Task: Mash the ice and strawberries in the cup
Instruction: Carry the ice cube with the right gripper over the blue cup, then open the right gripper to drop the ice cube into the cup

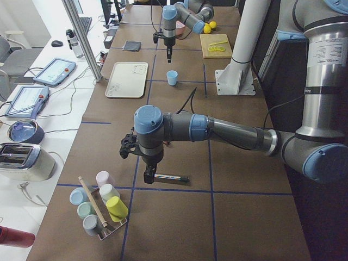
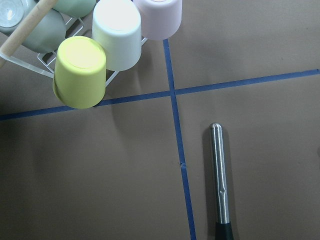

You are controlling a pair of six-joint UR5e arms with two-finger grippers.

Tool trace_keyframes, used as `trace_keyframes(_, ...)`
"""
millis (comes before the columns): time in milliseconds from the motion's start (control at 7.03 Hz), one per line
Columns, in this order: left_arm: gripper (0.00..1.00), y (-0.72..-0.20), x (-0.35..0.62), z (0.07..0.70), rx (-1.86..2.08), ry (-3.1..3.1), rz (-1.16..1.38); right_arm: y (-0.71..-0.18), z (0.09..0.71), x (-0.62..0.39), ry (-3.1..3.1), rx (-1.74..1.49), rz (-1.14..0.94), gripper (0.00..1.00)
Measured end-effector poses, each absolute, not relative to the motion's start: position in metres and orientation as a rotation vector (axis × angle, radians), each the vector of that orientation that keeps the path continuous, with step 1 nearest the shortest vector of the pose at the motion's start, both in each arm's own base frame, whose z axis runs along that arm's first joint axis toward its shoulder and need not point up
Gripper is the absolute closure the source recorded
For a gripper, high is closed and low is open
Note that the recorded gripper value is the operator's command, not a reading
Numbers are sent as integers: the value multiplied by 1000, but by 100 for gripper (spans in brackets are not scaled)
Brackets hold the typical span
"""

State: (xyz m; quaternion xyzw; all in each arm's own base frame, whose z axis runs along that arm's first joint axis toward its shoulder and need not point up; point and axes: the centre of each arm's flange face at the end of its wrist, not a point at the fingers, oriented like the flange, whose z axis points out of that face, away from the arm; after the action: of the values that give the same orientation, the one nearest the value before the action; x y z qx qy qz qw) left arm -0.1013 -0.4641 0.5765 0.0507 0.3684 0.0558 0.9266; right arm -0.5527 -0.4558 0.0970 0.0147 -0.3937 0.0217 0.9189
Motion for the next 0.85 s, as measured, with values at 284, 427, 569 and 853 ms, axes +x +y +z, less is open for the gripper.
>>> trace_keyframes(284, 0, -465, -101, 576, 105, 755, 115, -450, 101, -575, -787, 25, 51, 100)
trace_keyframes(427, 0, -465, -101, 575, 106, 755, 115, -450, 105, -580, -777, 21, 52, 100)
trace_keyframes(569, 0, -465, -101, 574, 108, 754, 116, -451, 108, -582, -771, 18, 54, 100)
trace_keyframes(853, 0, -465, -101, 573, 108, 754, 116, -452, 110, -585, -768, 16, 54, 83)
